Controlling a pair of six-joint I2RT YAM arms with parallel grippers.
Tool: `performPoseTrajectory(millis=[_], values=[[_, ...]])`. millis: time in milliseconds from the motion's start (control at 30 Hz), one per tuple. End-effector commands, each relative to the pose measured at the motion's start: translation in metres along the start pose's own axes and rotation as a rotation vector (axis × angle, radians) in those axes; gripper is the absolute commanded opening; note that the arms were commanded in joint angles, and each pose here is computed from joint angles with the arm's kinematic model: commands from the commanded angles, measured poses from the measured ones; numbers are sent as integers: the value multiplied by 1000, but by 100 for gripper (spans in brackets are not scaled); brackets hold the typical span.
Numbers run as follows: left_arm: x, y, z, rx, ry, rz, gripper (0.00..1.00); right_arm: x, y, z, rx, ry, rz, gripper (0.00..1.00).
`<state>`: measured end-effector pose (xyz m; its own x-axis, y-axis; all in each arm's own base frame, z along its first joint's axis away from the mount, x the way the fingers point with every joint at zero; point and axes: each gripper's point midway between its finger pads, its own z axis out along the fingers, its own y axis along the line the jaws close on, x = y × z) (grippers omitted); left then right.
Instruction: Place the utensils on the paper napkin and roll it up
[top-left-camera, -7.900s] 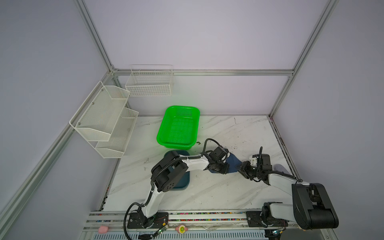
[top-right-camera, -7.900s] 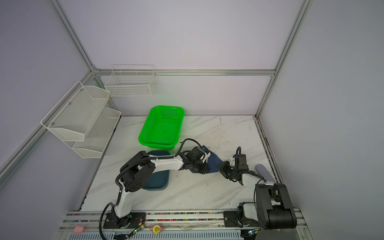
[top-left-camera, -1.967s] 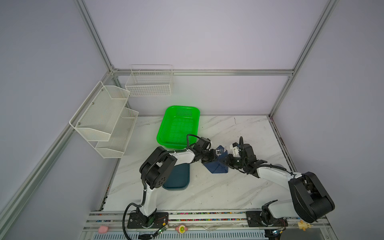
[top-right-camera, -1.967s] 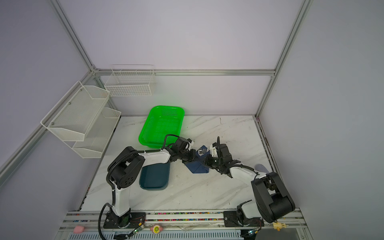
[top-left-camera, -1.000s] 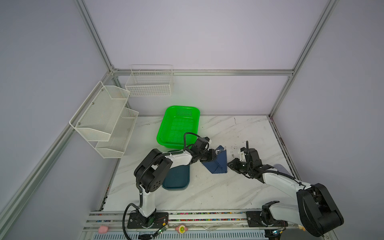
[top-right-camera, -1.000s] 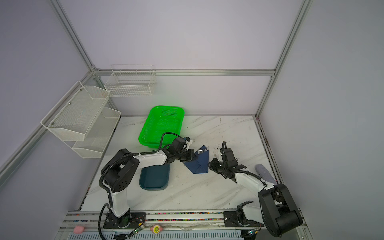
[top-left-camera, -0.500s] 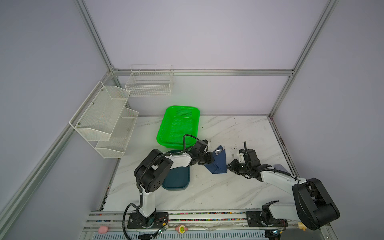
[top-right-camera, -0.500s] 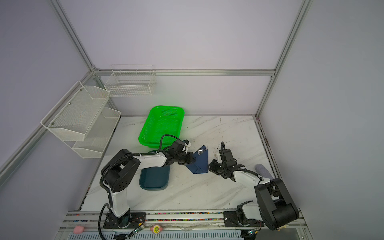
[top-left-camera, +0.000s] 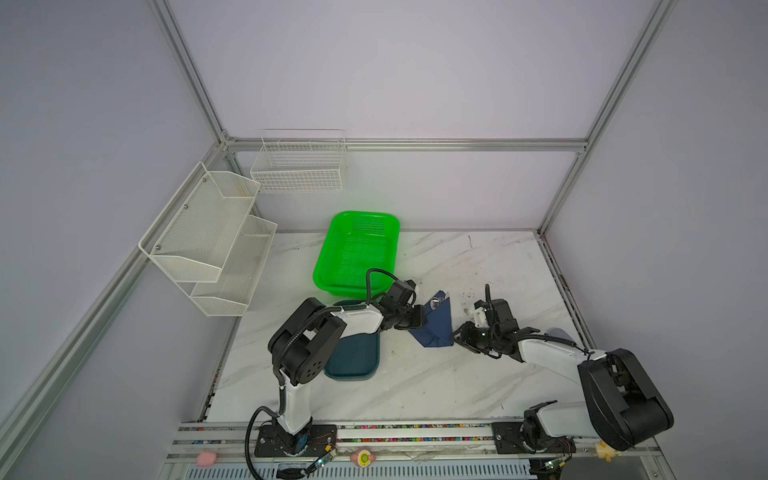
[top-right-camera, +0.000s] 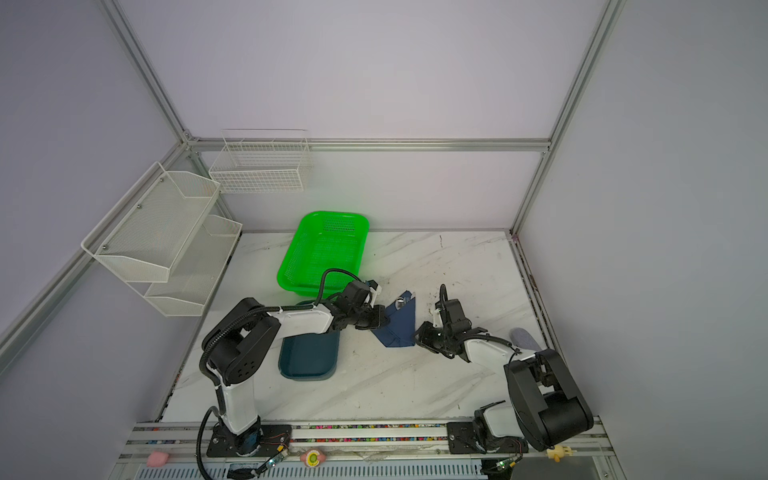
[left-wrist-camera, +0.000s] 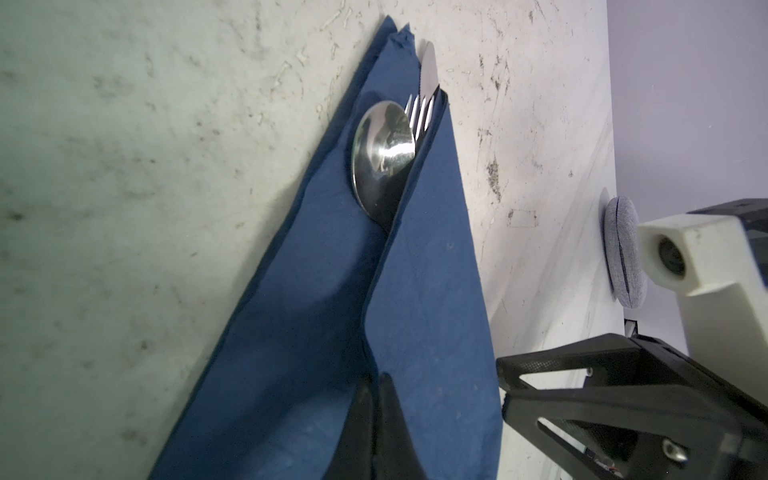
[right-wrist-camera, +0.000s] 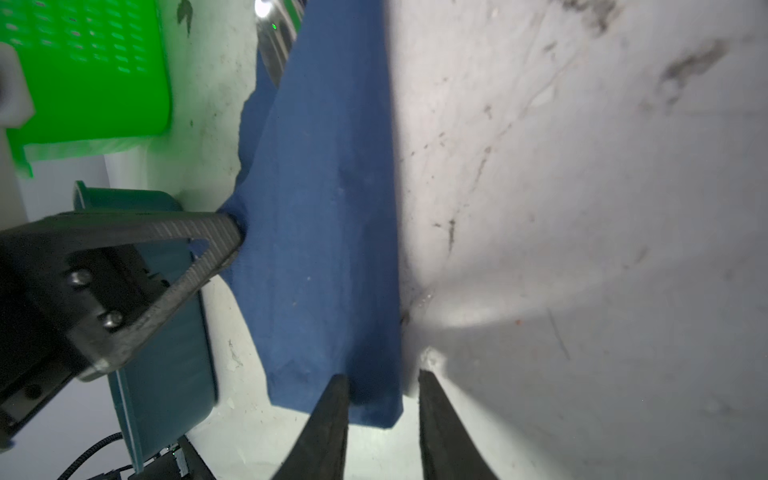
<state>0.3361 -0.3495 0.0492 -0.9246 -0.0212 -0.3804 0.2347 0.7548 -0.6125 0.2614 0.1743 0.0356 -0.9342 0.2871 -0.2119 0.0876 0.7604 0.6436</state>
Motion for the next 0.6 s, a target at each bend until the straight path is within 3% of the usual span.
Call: performPoseTrajectory(millis=[0,233,367,500,567], values=[[3,4,-5,-9,-4,35,0,3,1,5,2,26,-19,32],[2,1,-5,-2,-5,41,0,9,-19,9,148,56,-36,31],[3,-1,-5,9,-3,44,0,-5,-10,-5,168,-8,-55,31],[2,-5,-7,22,-7,58,0,-21,28,-25,45,-84,-94,29],[2,-8,-9,29,-8,64,0,-20,48,-28,-56,-79,-103,23]])
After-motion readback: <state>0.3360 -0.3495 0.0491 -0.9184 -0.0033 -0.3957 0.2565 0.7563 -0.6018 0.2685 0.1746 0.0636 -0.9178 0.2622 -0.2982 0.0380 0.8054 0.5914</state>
